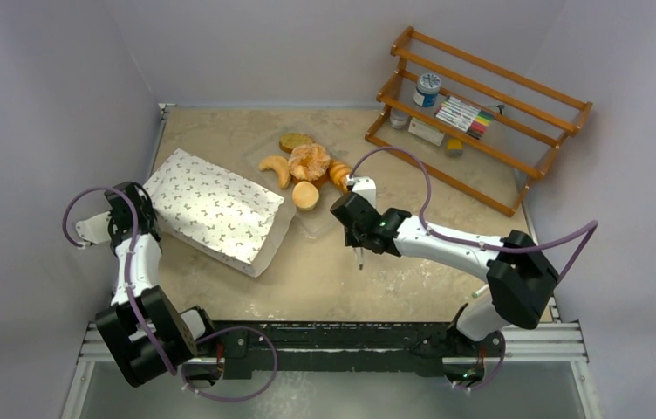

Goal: Take the fake bread out of the paper bag
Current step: Place the fake bread in the container.

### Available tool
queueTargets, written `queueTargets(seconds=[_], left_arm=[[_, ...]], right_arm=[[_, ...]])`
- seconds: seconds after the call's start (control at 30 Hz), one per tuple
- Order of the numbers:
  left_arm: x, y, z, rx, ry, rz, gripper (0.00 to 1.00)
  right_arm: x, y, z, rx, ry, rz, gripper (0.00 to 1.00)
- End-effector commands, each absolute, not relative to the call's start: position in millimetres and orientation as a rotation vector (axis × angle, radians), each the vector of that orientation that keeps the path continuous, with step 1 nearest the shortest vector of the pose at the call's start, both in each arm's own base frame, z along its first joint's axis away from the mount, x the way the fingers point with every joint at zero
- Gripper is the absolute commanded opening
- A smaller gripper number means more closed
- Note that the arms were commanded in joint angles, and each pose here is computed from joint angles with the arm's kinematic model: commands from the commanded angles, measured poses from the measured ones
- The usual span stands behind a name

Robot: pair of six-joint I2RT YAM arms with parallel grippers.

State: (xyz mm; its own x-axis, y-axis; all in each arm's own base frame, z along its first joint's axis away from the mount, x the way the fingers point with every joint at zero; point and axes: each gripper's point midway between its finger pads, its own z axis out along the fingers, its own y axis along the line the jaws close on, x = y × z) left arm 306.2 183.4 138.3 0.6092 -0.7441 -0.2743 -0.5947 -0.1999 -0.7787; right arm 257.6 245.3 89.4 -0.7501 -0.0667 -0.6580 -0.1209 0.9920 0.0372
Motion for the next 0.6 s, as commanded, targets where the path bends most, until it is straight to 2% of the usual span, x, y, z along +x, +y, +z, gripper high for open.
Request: queueTargets(seconds=[0.0,0.13,0.57], left_arm=[[317,191,168,-1.824,0.997,-0.262,0.00],[318,192,167,-1.825,0.997,-0.262,0.00],[319,192,167,-1.824,0.994,-0.264,0.00]], right_arm=[[262,257,100,-0.111,2.385,0.182,0.35],[259,257,97,-0.118,2.399,0.194,0.45],[244,243,94,-0.070,2.424,0.210,0.48]])
